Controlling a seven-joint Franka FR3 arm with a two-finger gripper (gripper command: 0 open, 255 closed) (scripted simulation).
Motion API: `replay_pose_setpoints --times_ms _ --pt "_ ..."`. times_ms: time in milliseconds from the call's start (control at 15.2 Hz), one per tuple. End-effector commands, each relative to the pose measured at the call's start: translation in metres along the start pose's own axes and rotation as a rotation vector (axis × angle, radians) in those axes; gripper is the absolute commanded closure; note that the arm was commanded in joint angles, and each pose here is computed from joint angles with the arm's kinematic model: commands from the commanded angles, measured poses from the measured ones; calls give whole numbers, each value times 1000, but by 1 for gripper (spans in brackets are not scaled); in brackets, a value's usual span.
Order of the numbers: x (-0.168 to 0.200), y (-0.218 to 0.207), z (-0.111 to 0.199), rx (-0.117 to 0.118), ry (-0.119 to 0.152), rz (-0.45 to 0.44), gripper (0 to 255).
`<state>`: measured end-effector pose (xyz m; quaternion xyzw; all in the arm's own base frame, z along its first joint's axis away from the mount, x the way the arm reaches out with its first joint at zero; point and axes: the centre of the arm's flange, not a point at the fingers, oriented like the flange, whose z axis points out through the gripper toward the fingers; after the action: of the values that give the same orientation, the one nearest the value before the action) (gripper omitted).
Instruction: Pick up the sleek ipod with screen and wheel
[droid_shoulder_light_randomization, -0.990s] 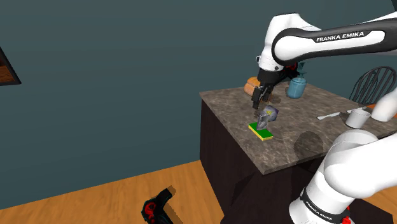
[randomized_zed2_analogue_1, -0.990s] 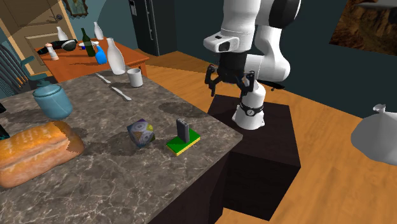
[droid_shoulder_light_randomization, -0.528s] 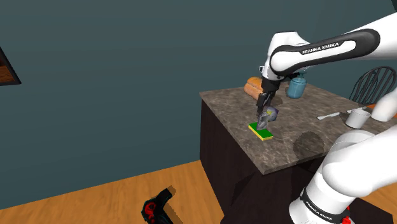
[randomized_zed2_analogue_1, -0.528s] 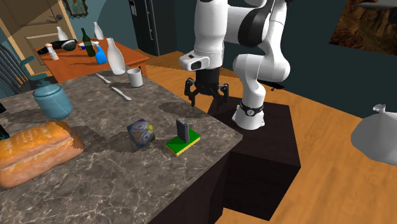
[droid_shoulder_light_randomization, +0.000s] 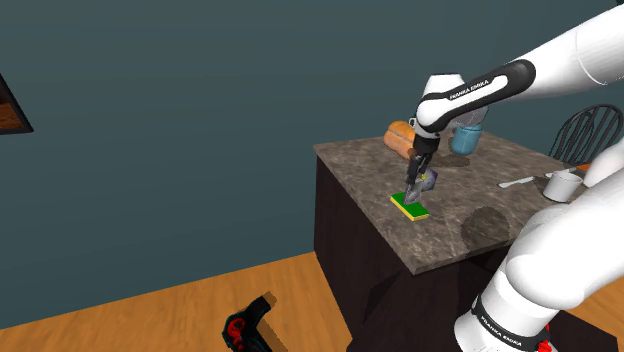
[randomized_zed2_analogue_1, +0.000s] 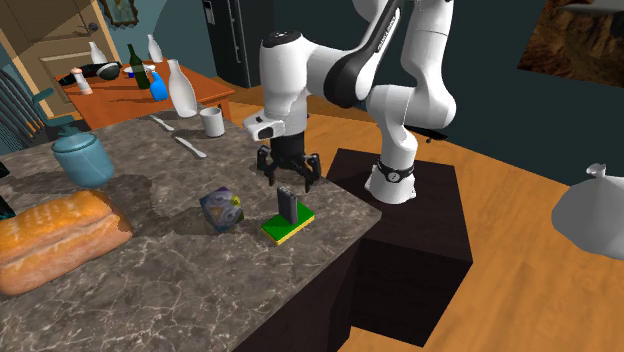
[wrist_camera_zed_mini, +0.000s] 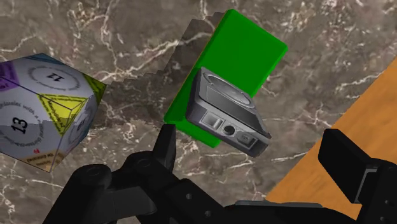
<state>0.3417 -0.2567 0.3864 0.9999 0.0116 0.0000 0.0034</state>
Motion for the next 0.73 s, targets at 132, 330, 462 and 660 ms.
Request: replay_pose_setpoints --times_ms 132,330,462,660 --pt "0 9 23 0 -2 -3 0" --pt "0 9 39 0 -2 -3 0" --pt "0 9 47 0 -2 -3 0" --pt "-1 9 48 0 -2 -3 255"
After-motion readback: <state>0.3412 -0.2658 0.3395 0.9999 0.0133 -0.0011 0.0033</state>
